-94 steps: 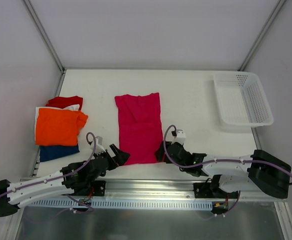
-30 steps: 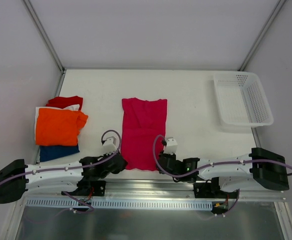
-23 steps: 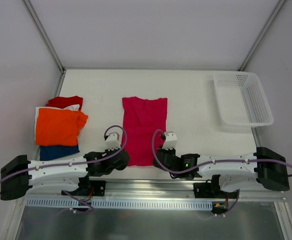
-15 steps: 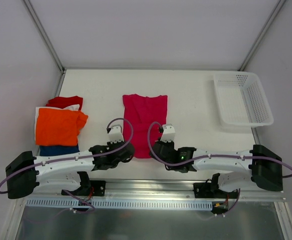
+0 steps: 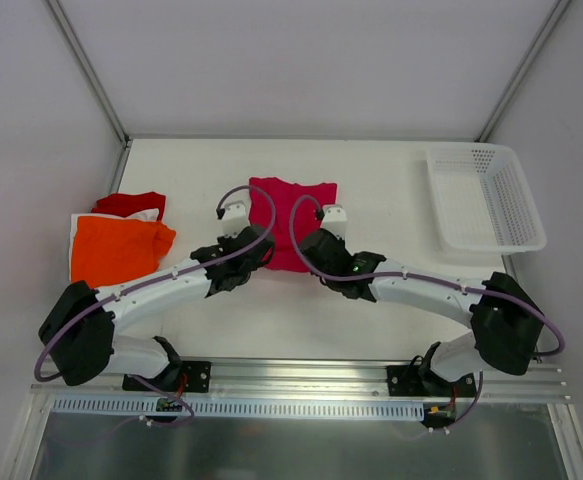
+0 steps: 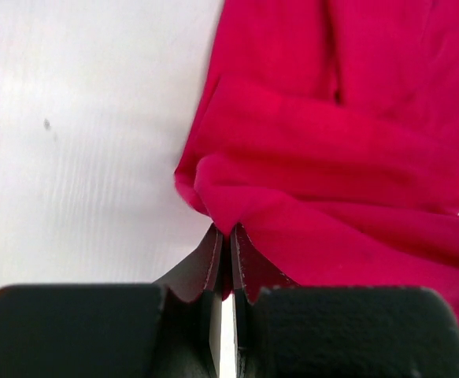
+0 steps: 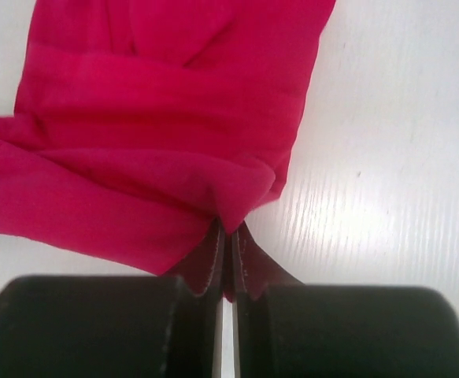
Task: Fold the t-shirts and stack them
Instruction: Fold the tshirt
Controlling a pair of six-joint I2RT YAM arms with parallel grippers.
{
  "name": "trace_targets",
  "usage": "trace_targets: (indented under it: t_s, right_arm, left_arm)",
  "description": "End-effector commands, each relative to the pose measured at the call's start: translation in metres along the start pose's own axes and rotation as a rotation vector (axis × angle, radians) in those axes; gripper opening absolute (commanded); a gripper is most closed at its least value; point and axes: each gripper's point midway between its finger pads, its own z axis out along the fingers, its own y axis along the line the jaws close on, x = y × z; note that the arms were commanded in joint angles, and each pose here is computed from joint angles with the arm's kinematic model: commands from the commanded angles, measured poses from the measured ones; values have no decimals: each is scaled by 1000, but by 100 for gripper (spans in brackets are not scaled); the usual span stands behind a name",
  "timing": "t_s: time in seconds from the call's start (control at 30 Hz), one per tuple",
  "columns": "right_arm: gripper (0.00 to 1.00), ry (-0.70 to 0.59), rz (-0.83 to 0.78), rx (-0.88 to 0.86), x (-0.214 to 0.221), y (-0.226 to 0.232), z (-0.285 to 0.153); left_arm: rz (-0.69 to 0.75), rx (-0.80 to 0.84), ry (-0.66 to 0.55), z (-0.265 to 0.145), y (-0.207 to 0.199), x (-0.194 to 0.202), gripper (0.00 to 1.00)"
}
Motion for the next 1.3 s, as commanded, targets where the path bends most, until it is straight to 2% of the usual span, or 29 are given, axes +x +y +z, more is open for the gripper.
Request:
trace_targets:
  t_s: [0.0,0.23,0.37,0.4,0.47,0.53,0.57,0.63,0.67,0.7,0.73,0.77,0.8,0.83,0.87,0.97,1.0,1.03,1.07,1.2,1.27]
  right_arm:
    - [0,-41,-27,3,-40,0,10]
    - [0,-66,14,19,-95,-15,40]
    - [0,-40,26,12,-111,-21,77]
    - [0,-61,47,16,-129,-25,84]
    - [1,-22,39,17,-127,-28,110]
    - [0,-47,75,14,-149,-34,125]
    - [0,-17,78,5,-142,-33,142]
    - [0,-45,119,12,-165,-42,157]
    - [1,-32,124,20,-165,-45,164]
    - [0,-2,128,38,-158,-53,180]
    - [0,-25,139,39,-174,-54,183]
    - [0,-17,132,59,-173,-58,188]
    - [3,-9,115,77,-170,-63,195]
    - [14,-37,115,96,-184,-65,195]
    - [51,-30,108,111,-184,-68,195]
    - [75,-71,76,162,-198,-77,193]
    - [76,-87,59,170,-202,-80,192]
    - [88,-153,66,164,-221,-79,183]
    - [99,-162,54,162,-221,-81,180]
    - [99,-189,22,100,-243,-72,160]
    - [99,-212,44,72,-249,-67,147]
  left_arm:
    - [50,8,-41,12,-19,-35,0]
    - [29,-10,-65,48,-35,-88,0]
    - [18,-37,-55,84,-35,-110,0]
    - [7,-25,-74,90,-41,-127,0]
    - [13,-41,-43,116,-39,-129,0]
    - [18,-57,-44,139,-41,-140,0]
    - [7,-35,-66,142,-50,-157,0]
    - [29,-47,-46,166,-51,-153,0]
    - [16,-31,-75,170,-59,-172,0]
    - [37,-21,-68,176,-62,-173,11]
    - [50,-29,-55,189,-63,-167,18]
    - [58,-19,-81,190,-69,-180,30]
    - [71,-34,-79,199,-68,-177,83]
    - [82,-40,-86,201,-69,-180,99]
    - [94,-36,-111,201,-73,-191,99]
    - [107,-78,-162,199,-69,-207,99]
    - [101,-71,-185,191,-71,-217,99]
    - [101,-62,-194,187,-71,-220,99]
    - [103,-50,-205,182,-75,-224,99]
    - [103,21,-233,149,-92,-232,99]
    - [98,77,-197,144,-101,-217,99]
